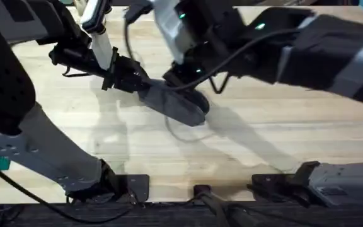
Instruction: Unzip the bag, pick up the pens from the table one at a time and place them inside, then zip the bag closed.
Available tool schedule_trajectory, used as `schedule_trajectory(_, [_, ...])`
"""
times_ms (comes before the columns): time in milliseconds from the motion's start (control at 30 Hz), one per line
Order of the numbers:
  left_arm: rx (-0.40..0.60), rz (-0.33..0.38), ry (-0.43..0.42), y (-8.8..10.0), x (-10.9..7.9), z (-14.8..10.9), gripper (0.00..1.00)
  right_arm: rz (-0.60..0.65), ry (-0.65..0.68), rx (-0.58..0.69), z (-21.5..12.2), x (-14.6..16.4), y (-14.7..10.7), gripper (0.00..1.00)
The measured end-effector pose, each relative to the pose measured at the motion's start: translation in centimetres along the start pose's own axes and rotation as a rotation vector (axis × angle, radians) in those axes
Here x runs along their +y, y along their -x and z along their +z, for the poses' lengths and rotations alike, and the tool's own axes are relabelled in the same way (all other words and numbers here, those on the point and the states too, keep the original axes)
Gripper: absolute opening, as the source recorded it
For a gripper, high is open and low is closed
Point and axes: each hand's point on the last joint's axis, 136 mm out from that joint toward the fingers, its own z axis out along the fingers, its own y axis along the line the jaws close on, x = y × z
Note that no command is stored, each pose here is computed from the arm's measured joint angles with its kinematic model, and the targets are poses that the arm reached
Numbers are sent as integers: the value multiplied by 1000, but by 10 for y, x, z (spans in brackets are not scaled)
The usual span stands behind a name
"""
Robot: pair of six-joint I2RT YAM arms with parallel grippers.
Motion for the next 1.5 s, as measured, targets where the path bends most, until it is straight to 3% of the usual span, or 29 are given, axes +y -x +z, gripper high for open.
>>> schedule_trajectory(333, [12,5,-10,-1,-1,2,44,93,-9,308,-34,-41,-86,33])
schedule_trajectory(500, [12,2,-15,0,-2,3,44,153,3,395,-45,-54,-113,33])
schedule_trajectory(667, [4,4,-23,3,-3,6,44,254,43,366,-48,-69,-117,33])
schedule_trajectory(700, [6,6,-22,3,-3,6,44,317,85,339,-38,-74,-122,33])
schedule_trajectory(900, [13,6,-24,1,-3,6,44,411,141,427,-10,-68,-163,33])
schedule_trajectory(1133, [16,4,-22,0,-3,5,44,444,122,383,-1,-75,-156,53])
schedule_trajectory(1167, [18,3,-21,0,-3,4,44,451,116,380,0,-76,-155,152])
schedule_trajectory(1333, [23,-1,-10,-4,-1,1,44,476,73,370,-4,-84,-153,889])
schedule_trajectory(1400, [23,-2,-8,-4,-1,0,44,471,56,344,-9,-88,-146,991])
schedule_trajectory(1500, [24,-2,-8,-4,-1,0,44,457,35,279,-23,-92,-129,996])
